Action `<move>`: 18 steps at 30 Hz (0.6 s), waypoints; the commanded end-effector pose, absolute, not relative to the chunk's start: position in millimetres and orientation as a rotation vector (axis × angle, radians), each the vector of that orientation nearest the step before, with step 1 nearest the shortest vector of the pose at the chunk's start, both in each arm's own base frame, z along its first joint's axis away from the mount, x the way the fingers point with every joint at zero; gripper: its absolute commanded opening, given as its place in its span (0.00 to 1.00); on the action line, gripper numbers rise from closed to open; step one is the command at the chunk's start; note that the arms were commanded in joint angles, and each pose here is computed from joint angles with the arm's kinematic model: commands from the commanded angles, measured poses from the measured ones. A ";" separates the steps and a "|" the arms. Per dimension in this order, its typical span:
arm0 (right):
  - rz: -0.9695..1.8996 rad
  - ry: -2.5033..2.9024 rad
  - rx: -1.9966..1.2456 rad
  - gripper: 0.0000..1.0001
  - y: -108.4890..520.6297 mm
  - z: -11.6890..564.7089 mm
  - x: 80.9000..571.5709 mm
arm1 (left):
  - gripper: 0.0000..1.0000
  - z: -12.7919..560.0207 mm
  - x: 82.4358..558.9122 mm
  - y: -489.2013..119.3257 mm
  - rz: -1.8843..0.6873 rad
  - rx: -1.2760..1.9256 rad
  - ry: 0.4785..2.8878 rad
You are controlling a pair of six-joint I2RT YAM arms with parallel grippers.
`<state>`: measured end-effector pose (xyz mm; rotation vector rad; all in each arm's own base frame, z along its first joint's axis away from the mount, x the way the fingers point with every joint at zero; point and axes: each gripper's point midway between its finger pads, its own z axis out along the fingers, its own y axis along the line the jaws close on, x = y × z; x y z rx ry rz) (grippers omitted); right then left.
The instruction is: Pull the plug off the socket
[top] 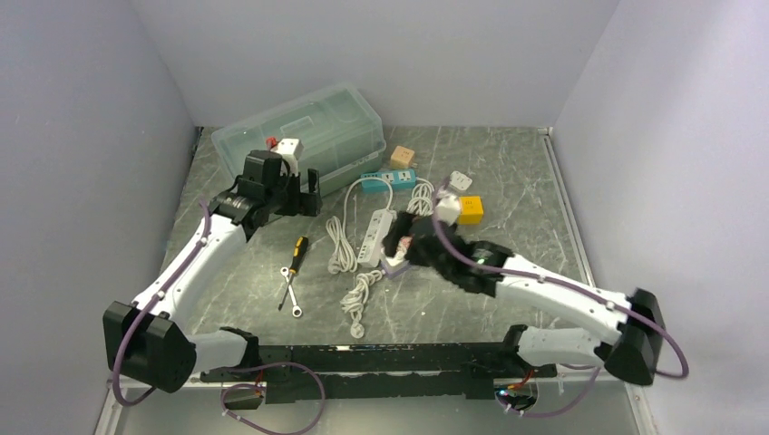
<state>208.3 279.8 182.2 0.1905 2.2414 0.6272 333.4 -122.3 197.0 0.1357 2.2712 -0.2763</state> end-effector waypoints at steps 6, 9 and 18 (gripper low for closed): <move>0.425 2.061 0.135 1.00 141.6 197.1 314.7 | 0.97 195.3 290.5 -245.8 -0.624 0.660 2.119; 0.457 2.075 0.158 1.00 125.3 189.2 342.3 | 0.98 184.8 273.5 -278.5 -0.707 0.802 2.086; 0.583 2.022 0.174 1.00 125.2 170.0 353.0 | 0.98 157.2 265.9 -325.6 -0.657 1.120 1.988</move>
